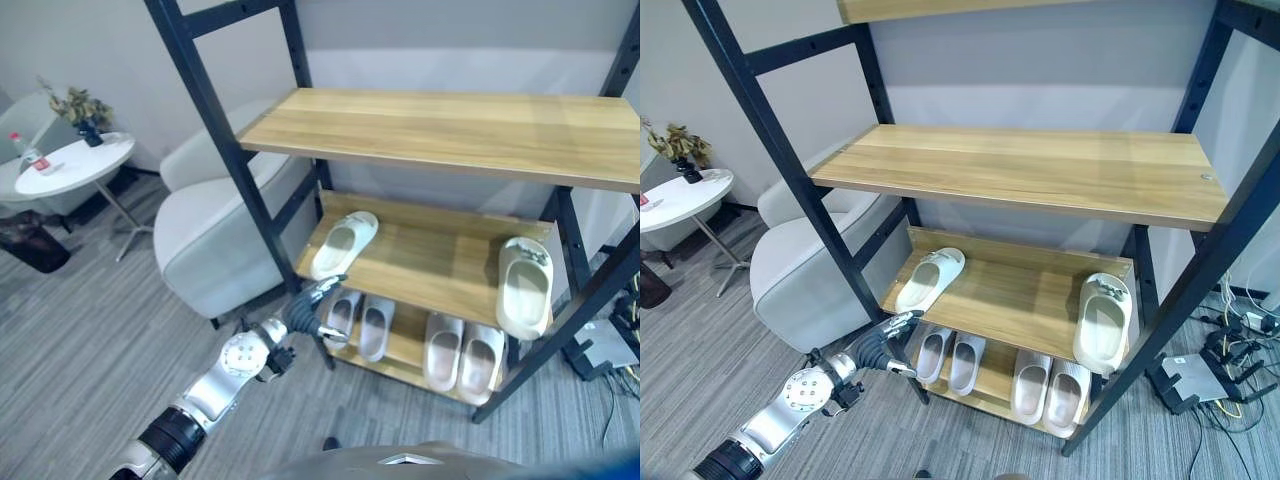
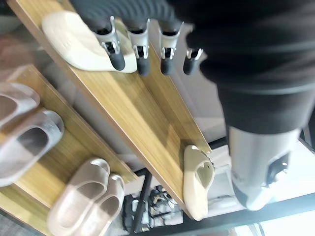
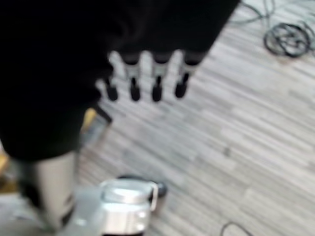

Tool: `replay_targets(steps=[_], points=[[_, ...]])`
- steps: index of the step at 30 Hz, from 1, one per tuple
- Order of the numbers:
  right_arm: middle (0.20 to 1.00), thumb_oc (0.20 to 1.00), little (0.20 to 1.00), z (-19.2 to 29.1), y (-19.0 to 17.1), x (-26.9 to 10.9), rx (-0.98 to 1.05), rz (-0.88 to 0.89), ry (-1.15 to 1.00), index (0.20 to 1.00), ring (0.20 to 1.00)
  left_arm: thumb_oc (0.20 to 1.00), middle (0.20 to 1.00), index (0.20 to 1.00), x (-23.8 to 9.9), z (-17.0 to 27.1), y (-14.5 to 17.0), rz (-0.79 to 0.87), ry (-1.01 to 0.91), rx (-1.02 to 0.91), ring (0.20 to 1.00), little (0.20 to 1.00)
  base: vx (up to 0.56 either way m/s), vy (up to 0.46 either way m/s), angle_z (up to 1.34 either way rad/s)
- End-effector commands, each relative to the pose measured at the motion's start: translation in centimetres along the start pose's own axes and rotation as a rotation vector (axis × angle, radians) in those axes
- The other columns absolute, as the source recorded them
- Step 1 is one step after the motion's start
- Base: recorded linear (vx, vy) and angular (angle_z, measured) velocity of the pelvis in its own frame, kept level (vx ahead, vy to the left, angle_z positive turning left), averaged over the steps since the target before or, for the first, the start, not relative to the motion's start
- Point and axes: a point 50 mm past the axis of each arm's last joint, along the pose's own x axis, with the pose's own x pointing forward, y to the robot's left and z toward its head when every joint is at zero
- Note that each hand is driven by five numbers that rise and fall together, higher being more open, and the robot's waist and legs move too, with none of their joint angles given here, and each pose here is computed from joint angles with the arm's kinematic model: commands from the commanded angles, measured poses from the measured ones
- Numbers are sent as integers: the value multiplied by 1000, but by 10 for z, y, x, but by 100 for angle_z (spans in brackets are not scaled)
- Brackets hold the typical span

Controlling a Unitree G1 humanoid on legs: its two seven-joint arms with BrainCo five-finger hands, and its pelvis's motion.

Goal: Arrange the slippers neatly on the shoe rack.

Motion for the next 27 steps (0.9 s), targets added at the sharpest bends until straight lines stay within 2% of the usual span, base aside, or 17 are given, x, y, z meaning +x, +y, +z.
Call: replay_targets(steps=[1, 10, 16, 19, 27], points=[[1000, 1000, 1000, 11, 8, -1, -43, 22, -35, 1000, 1000, 1000, 1000, 1000, 13, 26, 15, 48, -123, 44, 1000, 1000, 14, -6, -12], [1000, 1000, 1000, 8, 6, -1, -2, -5, -33, 1000, 1000, 1000, 1000, 1000, 44, 47, -6, -31, -193, 112, 1000, 1000, 5, -9, -6], [1000, 1000, 1000, -3, 7, -2, 29, -18, -13, 1000, 1000, 1000, 1000, 1000, 58, 59, -5, -3, -232, 207, 1000, 1000, 19, 1, -10], [1000, 1000, 1000, -10, 9, -3, 53, -29, -6, 1000, 1000, 1000, 1000, 1000, 65, 63, 4, 65, -239, 279, 1000, 1000, 17, -5, -7], [1000, 1000, 1000, -26, 15, -7, 101, -63, 19, 1000, 1000, 1000, 1000, 1000, 79, 43, 43, 321, -91, 434, 1000, 1000, 23, 17, -10]])
